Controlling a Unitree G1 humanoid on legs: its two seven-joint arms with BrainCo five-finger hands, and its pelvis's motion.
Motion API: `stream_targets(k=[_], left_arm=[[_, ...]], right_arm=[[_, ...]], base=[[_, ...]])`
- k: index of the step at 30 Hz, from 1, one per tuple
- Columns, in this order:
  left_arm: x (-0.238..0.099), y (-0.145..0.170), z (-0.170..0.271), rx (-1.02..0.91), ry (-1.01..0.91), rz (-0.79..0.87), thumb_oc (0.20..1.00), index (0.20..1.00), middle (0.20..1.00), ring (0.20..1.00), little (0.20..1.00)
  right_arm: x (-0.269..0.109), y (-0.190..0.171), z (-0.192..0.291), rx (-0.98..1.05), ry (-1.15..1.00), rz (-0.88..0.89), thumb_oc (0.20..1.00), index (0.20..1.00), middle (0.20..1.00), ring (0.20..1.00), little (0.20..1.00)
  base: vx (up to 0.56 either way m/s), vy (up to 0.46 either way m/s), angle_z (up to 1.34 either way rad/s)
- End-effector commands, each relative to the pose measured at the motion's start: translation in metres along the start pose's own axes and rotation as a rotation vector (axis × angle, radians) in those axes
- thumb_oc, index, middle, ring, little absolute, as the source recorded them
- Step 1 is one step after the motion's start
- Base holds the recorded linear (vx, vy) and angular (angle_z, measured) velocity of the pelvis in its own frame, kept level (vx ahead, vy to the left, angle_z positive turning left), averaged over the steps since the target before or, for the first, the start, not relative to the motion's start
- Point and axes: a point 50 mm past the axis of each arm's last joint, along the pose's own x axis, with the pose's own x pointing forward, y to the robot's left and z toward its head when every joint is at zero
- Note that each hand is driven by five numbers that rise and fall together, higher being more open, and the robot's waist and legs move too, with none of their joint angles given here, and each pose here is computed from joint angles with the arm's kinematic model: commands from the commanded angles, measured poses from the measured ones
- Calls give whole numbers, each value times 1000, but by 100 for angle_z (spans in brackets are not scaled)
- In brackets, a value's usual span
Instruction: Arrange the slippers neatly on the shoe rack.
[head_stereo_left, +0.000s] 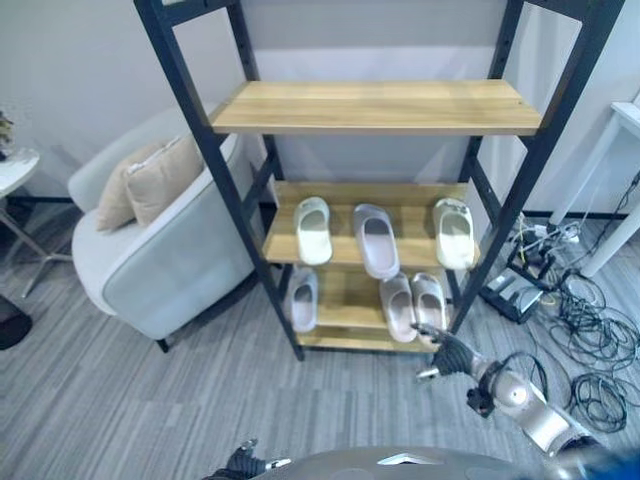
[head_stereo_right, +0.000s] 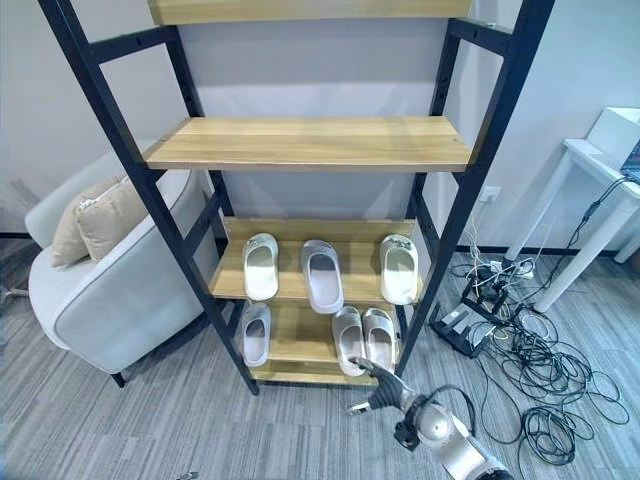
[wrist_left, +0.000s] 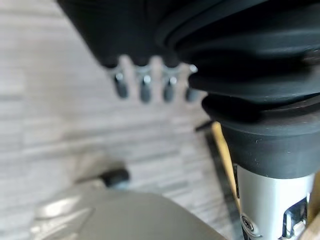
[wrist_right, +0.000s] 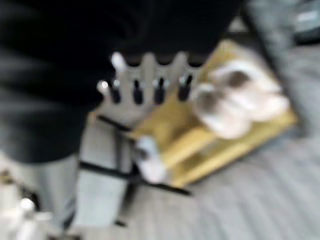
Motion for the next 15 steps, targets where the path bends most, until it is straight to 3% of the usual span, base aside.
stream_targets(k=[1, 6, 7, 9, 10, 15], left_arm=[[5, 12, 18, 30, -37, 25, 1000, 1000, 1000, 1000, 1000], [5, 12, 18, 30, -37, 25, 1000, 1000, 1000, 1000, 1000], [5, 10, 15, 51, -35, 20, 1000, 1000, 1000, 1000, 1000], [5, 10, 15, 51, -34, 19, 1000, 1000, 1000, 1000, 1000], [4, 9, 12, 56, -27, 17, 1000, 1000, 1000, 1000, 1000], [4, 6, 13, 62, -35, 13, 1000, 1000, 1000, 1000, 1000]], right_arm=[[12, -21, 45, -57, -218, -33, 1000, 1000, 1000, 1000, 1000], [12, -21, 45, -57, -218, -33, 1000, 1000, 1000, 1000, 1000], [-4, -56, 87, -169, -413, -170, 1000, 1000, 1000, 1000, 1000], [-4, -56, 87, -169, -412, -169, 1000, 1000, 1000, 1000, 1000], [-8, -79, 101, -247, -459, -282, 1000, 1000, 1000, 1000, 1000], [-7, -111, 113, -412, -449, -441, 1000, 1000, 1000, 1000, 1000]], base=[[0, 0, 0], [18, -1, 3], [108, -9, 1], [93, -8, 9], [73, -5, 11], [45, -4, 2]])
